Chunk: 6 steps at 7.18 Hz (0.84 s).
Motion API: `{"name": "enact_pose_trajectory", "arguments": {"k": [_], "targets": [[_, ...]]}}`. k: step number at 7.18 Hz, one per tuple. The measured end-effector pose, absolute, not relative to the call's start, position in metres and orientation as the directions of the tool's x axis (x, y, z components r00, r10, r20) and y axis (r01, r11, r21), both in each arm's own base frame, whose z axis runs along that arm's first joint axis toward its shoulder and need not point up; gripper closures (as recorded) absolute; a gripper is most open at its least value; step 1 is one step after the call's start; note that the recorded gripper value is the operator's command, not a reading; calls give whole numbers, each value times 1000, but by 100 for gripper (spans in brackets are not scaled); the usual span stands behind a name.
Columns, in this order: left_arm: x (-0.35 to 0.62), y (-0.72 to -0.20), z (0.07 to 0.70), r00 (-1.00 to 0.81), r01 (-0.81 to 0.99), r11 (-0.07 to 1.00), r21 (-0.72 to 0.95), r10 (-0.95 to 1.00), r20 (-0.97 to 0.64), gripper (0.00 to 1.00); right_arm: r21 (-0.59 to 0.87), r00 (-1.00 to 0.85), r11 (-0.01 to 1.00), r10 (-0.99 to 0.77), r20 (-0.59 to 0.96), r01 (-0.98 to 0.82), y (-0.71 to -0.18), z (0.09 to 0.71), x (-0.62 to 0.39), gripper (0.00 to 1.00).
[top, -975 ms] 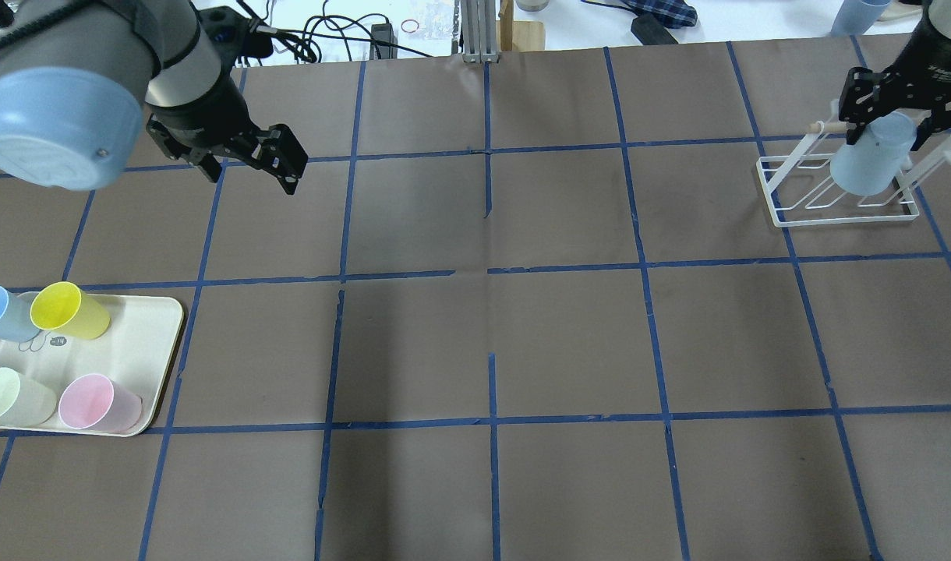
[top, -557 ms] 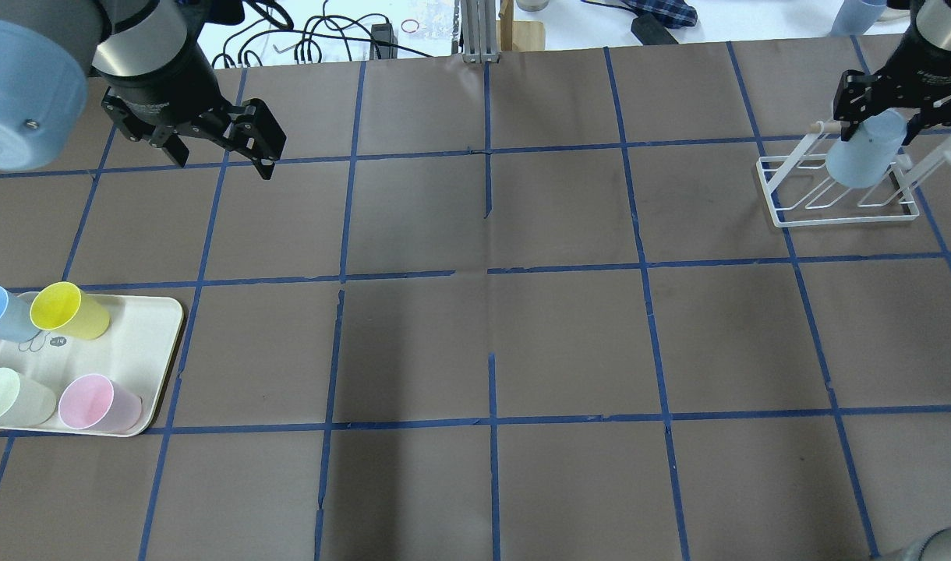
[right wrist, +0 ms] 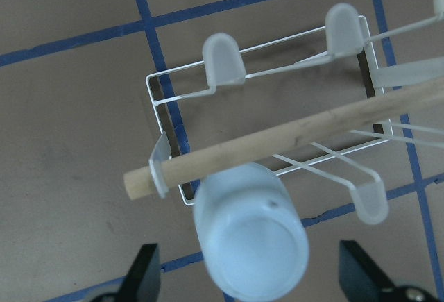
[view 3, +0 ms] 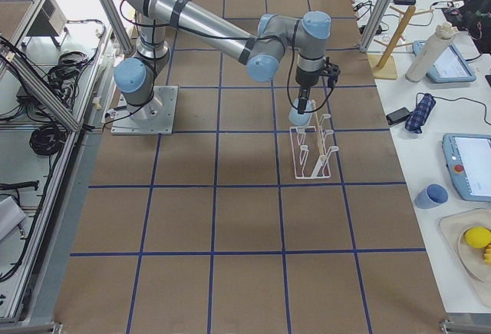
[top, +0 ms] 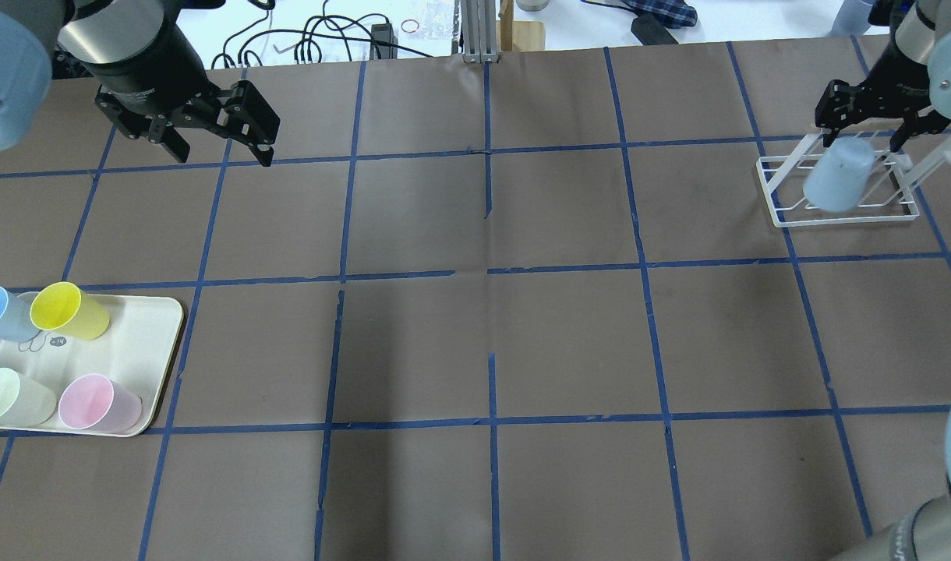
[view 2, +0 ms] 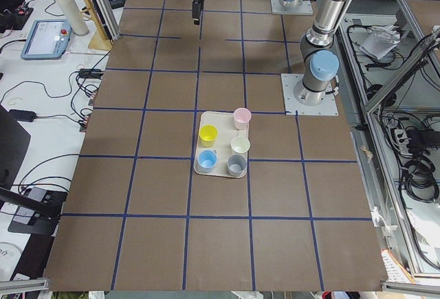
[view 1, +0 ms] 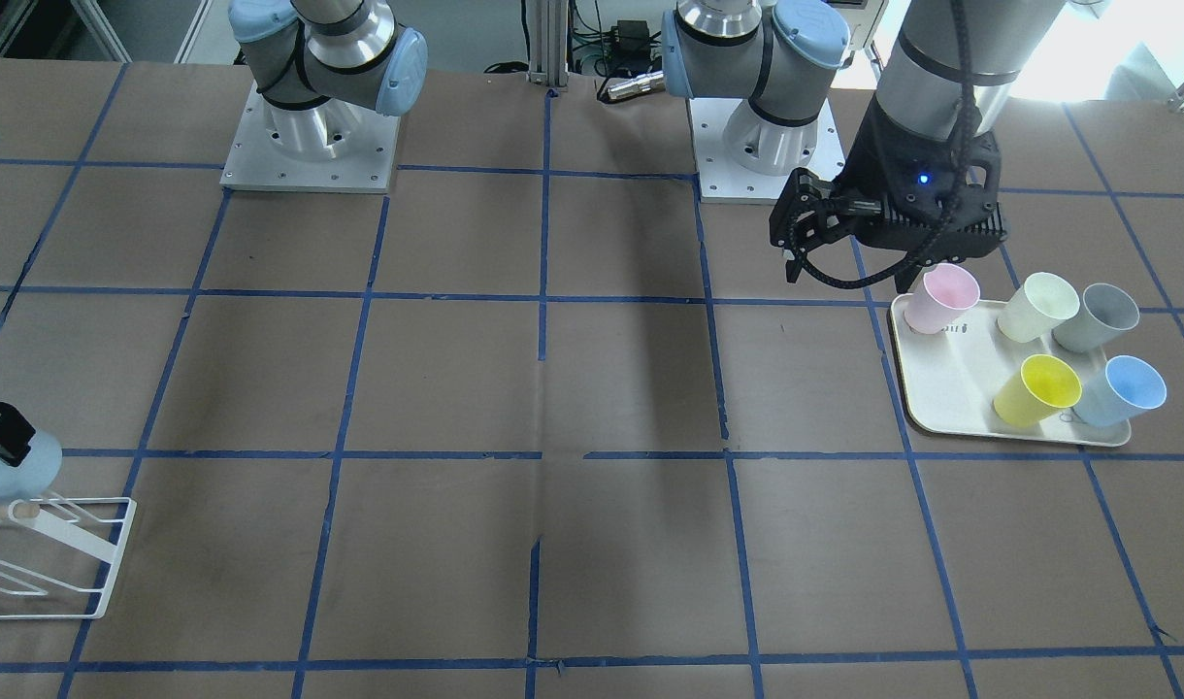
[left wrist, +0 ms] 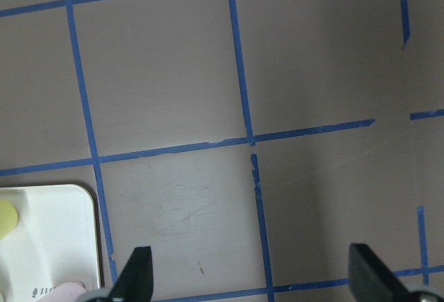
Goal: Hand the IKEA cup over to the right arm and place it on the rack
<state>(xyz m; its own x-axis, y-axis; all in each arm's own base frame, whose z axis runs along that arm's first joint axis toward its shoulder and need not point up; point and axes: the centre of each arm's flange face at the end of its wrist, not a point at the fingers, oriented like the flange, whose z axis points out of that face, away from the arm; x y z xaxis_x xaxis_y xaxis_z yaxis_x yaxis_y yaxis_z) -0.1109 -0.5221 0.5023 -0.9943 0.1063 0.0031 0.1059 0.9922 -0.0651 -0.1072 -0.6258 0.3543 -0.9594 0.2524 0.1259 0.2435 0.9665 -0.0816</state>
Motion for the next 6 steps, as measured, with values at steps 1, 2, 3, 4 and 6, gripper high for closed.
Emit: {"name": "enact_pose_trajectory", "arguments": {"k": [1,2,3,4,6], "targets": [[-110,-522,502,-995,103,993,-64,104,6,0,-82,-960,967,251,126,242,-626,355,-107,0],[-110,-521,502,-995,102,993,-63,103,7,0,-88,-960,967,249,126,240,-625,362,-106,0],[-109,-520,502,-995,102,993,-62,102,6,0,-93,-964,968,242,113,232,-619,380,-97,0],[-109,-519,502,-995,102,993,-61,102,5,0,-72,-973,974,220,71,215,-609,397,-76,0],[-109,-517,501,-995,101,993,-59,102,3,0,-7,-988,988,155,-3,155,-581,434,-8,0]]}}
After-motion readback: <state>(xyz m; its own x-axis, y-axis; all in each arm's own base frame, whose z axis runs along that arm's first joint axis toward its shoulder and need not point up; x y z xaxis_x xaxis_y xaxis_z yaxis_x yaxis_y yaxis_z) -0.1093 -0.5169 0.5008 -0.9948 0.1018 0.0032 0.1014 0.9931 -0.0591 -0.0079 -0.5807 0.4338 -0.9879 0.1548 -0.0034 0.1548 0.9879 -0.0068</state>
